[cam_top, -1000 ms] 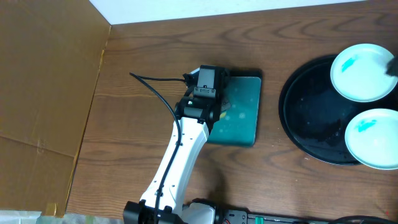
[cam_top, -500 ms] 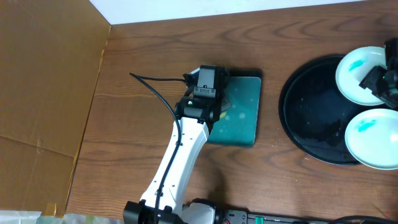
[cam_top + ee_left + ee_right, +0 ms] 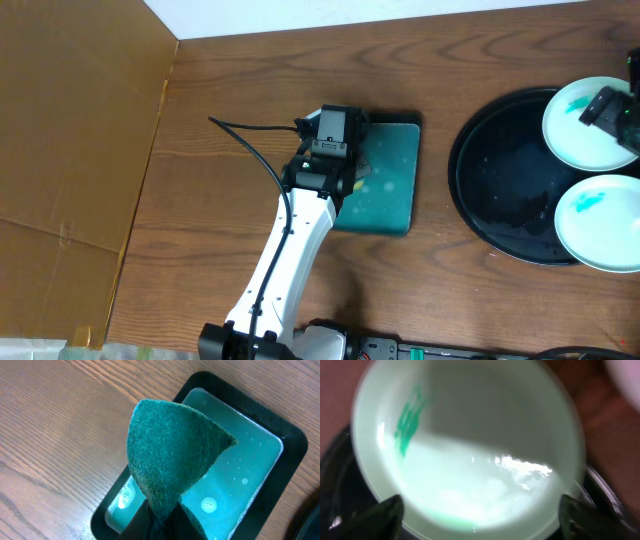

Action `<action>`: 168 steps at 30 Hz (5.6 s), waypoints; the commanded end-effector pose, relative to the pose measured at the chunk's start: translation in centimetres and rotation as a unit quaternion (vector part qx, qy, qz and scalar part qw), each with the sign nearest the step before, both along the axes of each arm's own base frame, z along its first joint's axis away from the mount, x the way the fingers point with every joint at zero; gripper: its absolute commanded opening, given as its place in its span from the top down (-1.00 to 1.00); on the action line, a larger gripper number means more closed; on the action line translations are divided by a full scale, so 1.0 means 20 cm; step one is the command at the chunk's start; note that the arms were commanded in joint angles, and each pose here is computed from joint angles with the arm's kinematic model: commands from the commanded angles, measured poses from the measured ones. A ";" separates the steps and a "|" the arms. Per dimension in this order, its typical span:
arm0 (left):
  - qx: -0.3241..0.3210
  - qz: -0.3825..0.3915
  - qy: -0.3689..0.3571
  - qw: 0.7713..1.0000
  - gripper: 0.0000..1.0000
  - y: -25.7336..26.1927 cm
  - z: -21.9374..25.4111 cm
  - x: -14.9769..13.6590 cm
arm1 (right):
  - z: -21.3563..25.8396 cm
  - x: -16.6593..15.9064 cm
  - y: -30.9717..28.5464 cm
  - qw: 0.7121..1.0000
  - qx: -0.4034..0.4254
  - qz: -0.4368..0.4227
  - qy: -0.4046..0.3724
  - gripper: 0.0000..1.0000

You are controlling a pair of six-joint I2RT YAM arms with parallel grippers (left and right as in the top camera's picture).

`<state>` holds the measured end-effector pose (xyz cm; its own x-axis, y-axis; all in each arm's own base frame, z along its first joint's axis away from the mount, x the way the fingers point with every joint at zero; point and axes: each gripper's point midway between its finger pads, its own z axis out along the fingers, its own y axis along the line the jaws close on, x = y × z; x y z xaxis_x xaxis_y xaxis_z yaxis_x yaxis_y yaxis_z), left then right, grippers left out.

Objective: Clean dirty plates on tray and stack at the side
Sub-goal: 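Grasp the back plate rim with the right gripper and pull it forward, then carry the sponge with the left gripper onto the pulled plate, then scrub the plate with the sponge in the left gripper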

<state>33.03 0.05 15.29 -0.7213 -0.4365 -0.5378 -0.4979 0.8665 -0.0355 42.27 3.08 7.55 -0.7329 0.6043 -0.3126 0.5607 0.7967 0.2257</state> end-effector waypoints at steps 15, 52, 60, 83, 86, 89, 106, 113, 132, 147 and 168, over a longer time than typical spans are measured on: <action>-0.009 0.027 -0.007 1.000 0.86 0.02 0.00 0.00 | -0.18 -0.11 -0.05 0.995 0.014 -0.096 -0.010 -0.47; -0.009 0.027 -0.007 1.000 0.86 0.02 0.00 0.00 | -0.40 -0.18 -0.06 0.995 -0.006 -0.093 0.041 0.36; -0.009 0.027 -0.006 1.000 0.86 0.02 0.00 0.00 | -0.31 -0.06 -0.04 0.999 -0.021 -0.032 0.000 0.97; -0.056 -0.003 0.095 0.994 0.85 -0.12 -0.38 0.06 | -0.20 -0.21 0.41 0.926 0.084 0.367 0.012 0.98; -0.053 -0.001 0.113 0.992 0.86 -0.12 -0.48 0.07 | -0.22 -0.21 0.38 0.930 0.065 0.363 0.018 0.98; -0.061 -0.007 0.131 0.989 0.86 -0.14 -0.58 0.09 | -0.24 -0.22 0.38 0.923 0.060 0.381 0.016 0.97; -0.028 -0.075 0.141 0.987 0.86 -0.15 -0.69 0.16 | -0.23 -0.25 0.45 0.896 0.081 0.436 -0.004 0.98; -0.045 -0.086 0.015 0.995 0.86 -0.17 -0.23 0.22 | -0.25 -0.26 0.44 0.891 0.078 0.447 -0.002 0.98; -0.132 -0.221 -0.043 0.965 0.86 -0.87 -0.08 0.13 | -0.36 -0.20 0.39 0.917 0.061 0.393 0.015 0.98; -0.241 -0.188 -0.059 0.950 0.85 -1.43 -0.42 0.21 | -0.37 -0.16 0.36 0.943 0.062 0.327 0.022 0.99; -0.048 -0.136 0.011 0.989 0.86 -0.93 -0.73 0.24 | -0.39 -0.17 0.30 0.948 0.030 0.316 0.036 0.98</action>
<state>36.93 -23.93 1.63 -0.8578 -0.2934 -0.4221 -0.1874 0.9431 -0.2747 38.99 10.96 0.90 -0.9715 0.0343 -0.2346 -0.0549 0.9301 0.3633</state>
